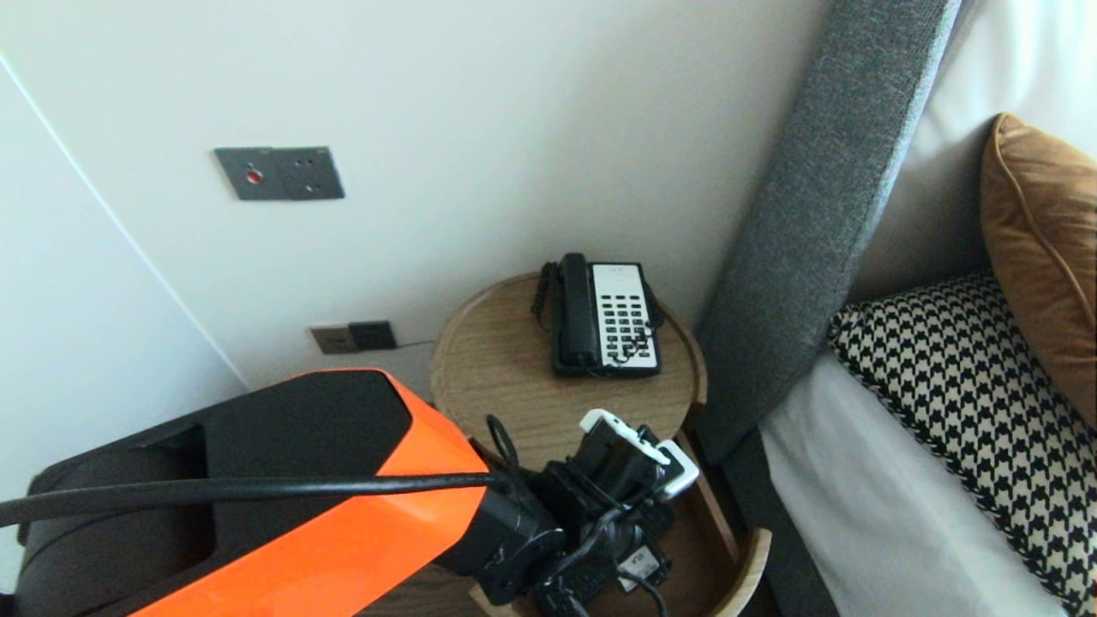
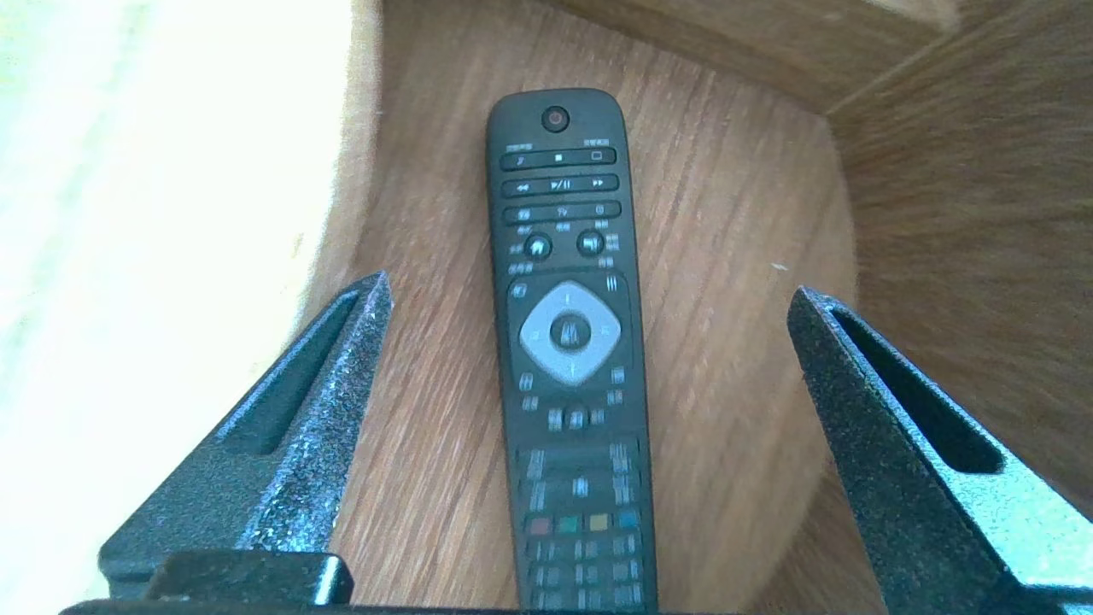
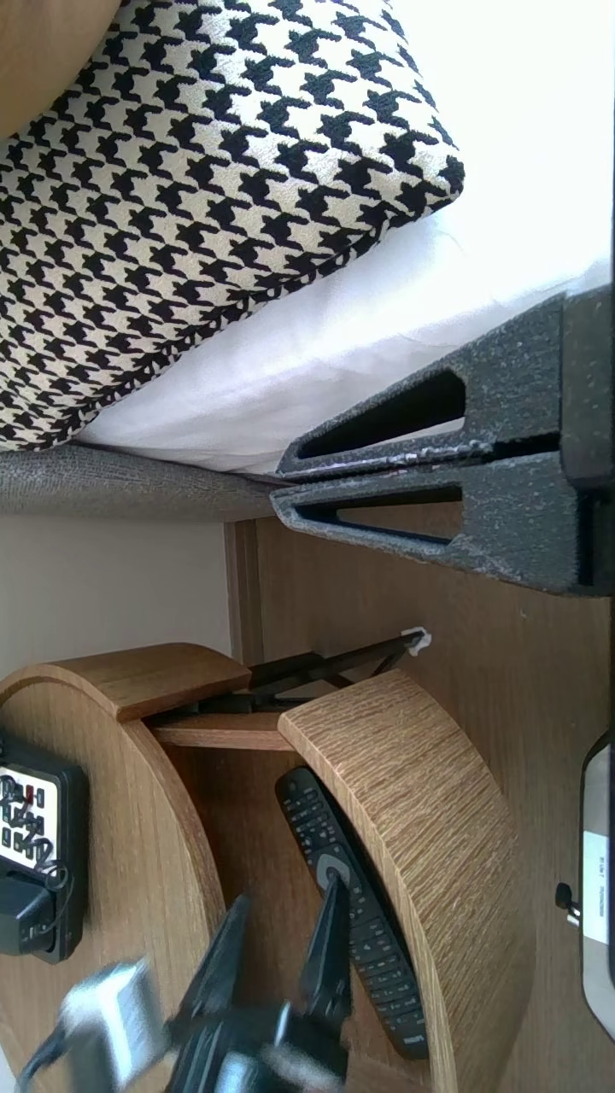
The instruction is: Put the remote controls on the table in the drawer one by one, then close the nightstand drawer
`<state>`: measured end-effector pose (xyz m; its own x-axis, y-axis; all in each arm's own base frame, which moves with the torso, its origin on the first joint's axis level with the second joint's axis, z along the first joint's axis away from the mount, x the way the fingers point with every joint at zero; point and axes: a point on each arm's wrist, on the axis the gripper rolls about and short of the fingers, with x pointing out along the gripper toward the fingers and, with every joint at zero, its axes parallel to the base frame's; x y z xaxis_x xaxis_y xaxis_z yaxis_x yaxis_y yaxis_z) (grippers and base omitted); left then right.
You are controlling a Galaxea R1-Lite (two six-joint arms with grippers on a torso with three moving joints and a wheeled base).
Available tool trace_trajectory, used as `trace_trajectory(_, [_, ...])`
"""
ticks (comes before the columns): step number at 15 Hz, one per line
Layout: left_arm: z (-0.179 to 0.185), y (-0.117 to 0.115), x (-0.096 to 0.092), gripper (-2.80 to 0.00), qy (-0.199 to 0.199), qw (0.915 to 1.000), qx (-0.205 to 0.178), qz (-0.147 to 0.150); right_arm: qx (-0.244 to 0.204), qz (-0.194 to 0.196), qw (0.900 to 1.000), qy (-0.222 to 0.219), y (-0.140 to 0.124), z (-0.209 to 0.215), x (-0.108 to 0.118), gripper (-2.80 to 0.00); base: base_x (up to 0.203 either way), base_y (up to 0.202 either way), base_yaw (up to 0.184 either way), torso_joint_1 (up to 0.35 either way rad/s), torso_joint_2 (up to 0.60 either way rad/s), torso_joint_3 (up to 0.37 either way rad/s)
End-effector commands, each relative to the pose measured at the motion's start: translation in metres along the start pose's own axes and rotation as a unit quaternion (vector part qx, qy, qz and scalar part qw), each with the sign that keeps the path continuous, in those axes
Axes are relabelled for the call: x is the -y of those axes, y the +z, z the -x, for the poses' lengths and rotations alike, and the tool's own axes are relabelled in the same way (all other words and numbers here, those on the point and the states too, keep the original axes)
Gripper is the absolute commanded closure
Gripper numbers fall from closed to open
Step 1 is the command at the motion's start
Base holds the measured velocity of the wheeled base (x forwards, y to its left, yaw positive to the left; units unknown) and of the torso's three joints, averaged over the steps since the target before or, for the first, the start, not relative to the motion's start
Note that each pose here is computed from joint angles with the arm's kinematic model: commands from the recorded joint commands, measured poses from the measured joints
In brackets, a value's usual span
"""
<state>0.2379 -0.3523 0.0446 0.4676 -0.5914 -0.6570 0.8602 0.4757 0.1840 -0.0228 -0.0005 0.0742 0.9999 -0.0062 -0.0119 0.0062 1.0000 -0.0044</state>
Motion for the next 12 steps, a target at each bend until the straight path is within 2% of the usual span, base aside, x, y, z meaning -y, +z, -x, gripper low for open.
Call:
trace_trajectory(1, [0.027, 0.011, -0.003, -2.80, 0.004, 0.9997, 0.023, 0.001, 0.001, 0.000, 1.000, 0.000, 0.000, 0.000, 0.000, 0.00, 0.000, 0.000, 0.000, 0.000, 0.00, 0.000])
trace_trajectory(4, [0.053, 0.016, -0.005, -2.80, 0.007, 0.9992, 0.038, 0.006, 0.001, 0.000, 1.000, 0.000, 0.000, 0.000, 0.000, 0.00, 0.000, 0.000, 0.000, 0.000, 0.00, 0.000])
trace_trajectory(5, [0.064, 0.017, -0.006, 0.00, 0.009, 0.9990, 0.044, 0.008, 0.001, 0.000, 1.000, 0.000, 0.000, 0.000, 0.000, 0.00, 0.000, 0.000, 0.000, 0.000, 0.00, 0.000])
trace_trajectory(9, [0.110, 0.017, -0.012, 0.00, 0.026, 0.9971, 0.055, 0.045, 0.001, 0.000, 1.000, 0.000, 0.000, 0.000, 0.000, 0.00, 0.000, 0.000, 0.000, 0.000, 0.00, 0.000])
trace_trajectory(12, [0.140, 0.003, -0.015, 0.00, 0.077, 0.9898, 0.027, 0.117, 0.001, 0.000, 1.000, 0.000, 0.000, 0.000, 0.000, 0.00, 0.000, 0.000, 0.000, 0.000, 0.00, 0.000])
